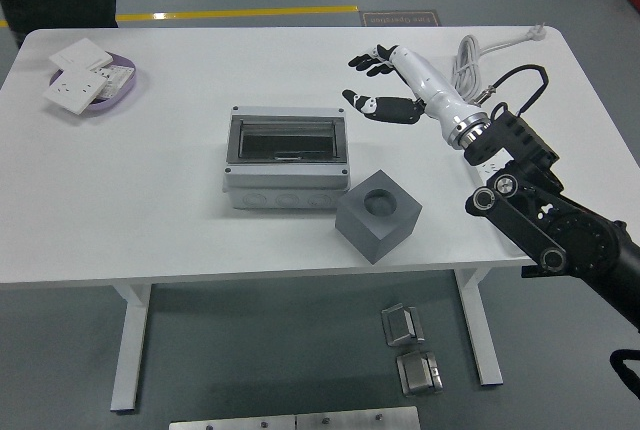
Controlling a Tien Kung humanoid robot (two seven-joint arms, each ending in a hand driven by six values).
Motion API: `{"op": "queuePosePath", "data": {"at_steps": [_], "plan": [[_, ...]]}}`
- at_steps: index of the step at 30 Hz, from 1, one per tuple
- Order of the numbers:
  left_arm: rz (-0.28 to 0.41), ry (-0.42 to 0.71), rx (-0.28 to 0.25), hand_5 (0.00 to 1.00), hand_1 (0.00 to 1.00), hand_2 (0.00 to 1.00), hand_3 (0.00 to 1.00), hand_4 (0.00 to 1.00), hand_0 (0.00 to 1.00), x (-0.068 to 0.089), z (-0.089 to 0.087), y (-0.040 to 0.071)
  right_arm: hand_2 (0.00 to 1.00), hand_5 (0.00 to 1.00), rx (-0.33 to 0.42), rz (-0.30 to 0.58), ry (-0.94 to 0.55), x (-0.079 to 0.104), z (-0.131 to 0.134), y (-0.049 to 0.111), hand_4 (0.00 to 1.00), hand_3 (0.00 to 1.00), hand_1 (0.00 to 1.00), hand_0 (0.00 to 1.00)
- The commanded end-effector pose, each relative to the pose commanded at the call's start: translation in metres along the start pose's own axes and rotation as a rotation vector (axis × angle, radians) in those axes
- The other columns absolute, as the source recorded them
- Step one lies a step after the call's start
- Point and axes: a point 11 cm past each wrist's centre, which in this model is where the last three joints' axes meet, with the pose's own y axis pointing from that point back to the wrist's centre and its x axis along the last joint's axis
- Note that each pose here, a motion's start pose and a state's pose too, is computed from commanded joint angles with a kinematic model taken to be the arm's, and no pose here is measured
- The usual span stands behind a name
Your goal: Pick up the cylinder from the cube,place it in the box,flap close box
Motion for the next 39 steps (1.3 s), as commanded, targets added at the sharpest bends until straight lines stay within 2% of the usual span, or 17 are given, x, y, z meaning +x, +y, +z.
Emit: {"op": "queuePosePath", "data": {"at_steps": [10,19,26,39], "plan": [[-0.009,0.006,0.010,0.199,0.621,0.531,0.577,0.592,0.585,-0.004,-0.006,0.000,0.692,0.382,0.036,0.156,-0.272,0.008,0.007,0.022,0.728,0.707,0.668,0.730],[-0.018,0.027,0.022,0.197,0.620,0.530,0.577,0.590,0.585,-0.008,-0.012,0.000,0.692,0.376,0.031,0.225,-0.488,0.006,0.024,0.045,0.731,0.708,0.677,0.747],[-0.026,0.034,0.029,0.199,0.619,0.530,0.577,0.590,0.585,-0.011,-0.014,0.000,0.694,0.377,0.025,0.259,-0.538,0.013,0.034,0.056,0.736,0.712,0.691,0.759],[-0.021,0.020,0.018,0.194,0.619,0.531,0.577,0.592,0.585,-0.008,-0.010,0.000,0.696,0.380,0.005,0.308,-0.530,0.030,0.046,0.072,0.751,0.715,0.698,0.770]]}}
